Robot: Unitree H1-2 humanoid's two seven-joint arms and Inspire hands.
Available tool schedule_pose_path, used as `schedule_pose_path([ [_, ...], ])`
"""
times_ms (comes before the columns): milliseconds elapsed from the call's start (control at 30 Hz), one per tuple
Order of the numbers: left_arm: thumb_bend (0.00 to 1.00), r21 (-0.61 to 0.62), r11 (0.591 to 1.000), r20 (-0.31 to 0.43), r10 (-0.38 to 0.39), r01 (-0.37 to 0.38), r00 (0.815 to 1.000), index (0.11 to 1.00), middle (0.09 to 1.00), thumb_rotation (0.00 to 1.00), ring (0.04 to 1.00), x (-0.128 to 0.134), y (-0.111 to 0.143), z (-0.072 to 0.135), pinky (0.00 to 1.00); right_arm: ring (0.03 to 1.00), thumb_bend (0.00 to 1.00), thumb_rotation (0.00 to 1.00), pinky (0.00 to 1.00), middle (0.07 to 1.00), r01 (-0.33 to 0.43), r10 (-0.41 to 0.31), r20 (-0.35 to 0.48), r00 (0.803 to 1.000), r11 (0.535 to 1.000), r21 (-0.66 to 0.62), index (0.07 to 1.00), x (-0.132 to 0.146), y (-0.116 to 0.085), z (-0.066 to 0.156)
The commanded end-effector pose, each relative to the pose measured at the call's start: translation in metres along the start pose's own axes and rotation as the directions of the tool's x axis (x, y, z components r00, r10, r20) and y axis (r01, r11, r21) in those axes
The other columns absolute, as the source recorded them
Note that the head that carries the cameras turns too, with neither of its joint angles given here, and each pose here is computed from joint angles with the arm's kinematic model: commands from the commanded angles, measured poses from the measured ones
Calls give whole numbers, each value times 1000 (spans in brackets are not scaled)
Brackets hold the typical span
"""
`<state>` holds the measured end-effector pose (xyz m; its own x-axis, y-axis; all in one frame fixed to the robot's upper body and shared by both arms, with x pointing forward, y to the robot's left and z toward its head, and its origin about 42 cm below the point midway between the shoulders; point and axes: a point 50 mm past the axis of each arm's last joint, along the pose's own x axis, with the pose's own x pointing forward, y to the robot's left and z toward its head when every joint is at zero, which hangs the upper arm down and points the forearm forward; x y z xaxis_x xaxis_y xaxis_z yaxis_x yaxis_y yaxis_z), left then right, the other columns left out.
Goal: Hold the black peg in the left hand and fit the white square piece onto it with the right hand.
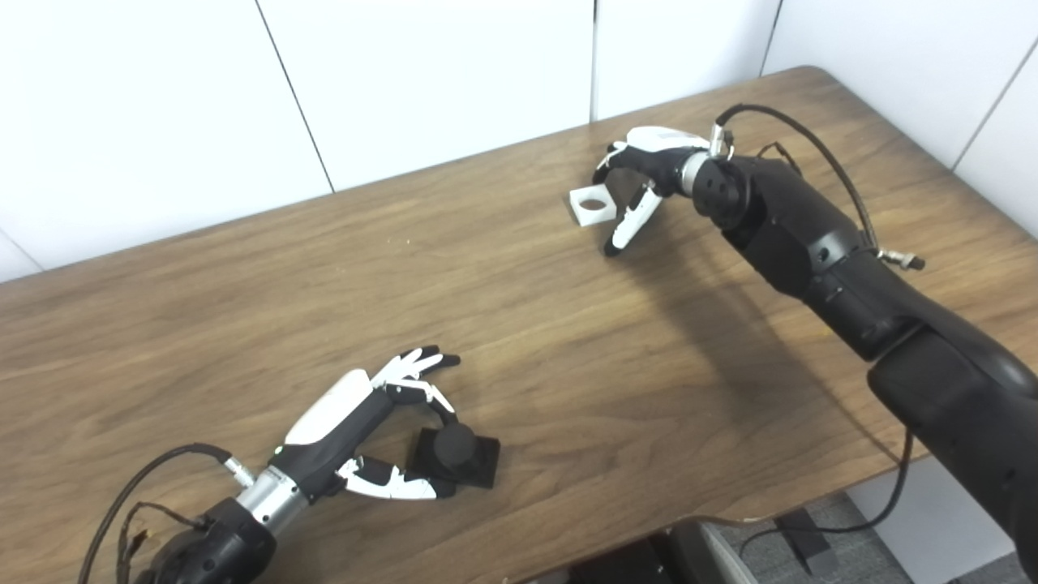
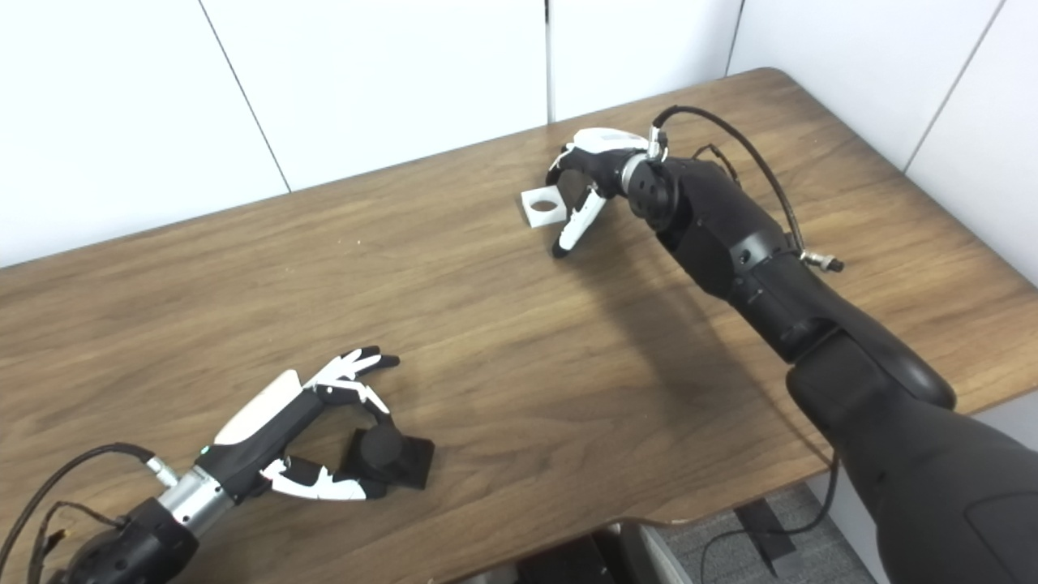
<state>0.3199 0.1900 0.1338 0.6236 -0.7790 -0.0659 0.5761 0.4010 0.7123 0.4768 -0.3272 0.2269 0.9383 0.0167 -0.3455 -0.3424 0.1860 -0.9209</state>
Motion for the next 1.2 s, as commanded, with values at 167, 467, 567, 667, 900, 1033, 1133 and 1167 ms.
schedule_pose_path([
  [167,522,13,998,-91,-67,68,994,488,941,54,1000,-15,-10,-14,1000,929,727,276,920,913,54,-53,16,998,998,-12,721,4,8,0],
  [467,522,13,998,-99,-66,67,993,488,942,55,1000,-17,-13,-13,1000,889,677,231,874,859,96,-96,17,995,995,4,642,14,12,4],
  [567,522,12,998,-99,-63,65,993,488,942,56,1000,-18,-13,-13,1000,885,531,159,873,847,100,-100,18,995,995,6,511,18,12,6],
  [667,522,20,998,-101,-64,66,993,488,941,57,1000,-19,-14,-12,1000,884,513,151,868,840,95,-95,20,995,995,-5,496,22,12,9],
  [900,522,14,998,-111,-63,65,992,488,942,55,1000,-22,-14,-10,1000,870,512,151,853,830,90,-89,28,996,996,-9,494,29,14,14],
  [1033,522,18,998,-115,-64,66,991,489,943,55,1000,-23,-14,-9,1000,871,513,153,847,830,93,-92,40,995,996,-8,493,30,16,17],
  [1133,522,16,998,-116,-63,65,991,489,942,55,1000,-25,-14,-10,1000,869,513,152,844,828,100,-100,47,994,995,-8,493,30,17,17],
  [1167,522,14,998,-117,-63,65,991,489,942,55,1000,-25,-14,-10,1000,870,513,151,849,828,102,-102,49,994,995,-7,492,30,17,16],
])
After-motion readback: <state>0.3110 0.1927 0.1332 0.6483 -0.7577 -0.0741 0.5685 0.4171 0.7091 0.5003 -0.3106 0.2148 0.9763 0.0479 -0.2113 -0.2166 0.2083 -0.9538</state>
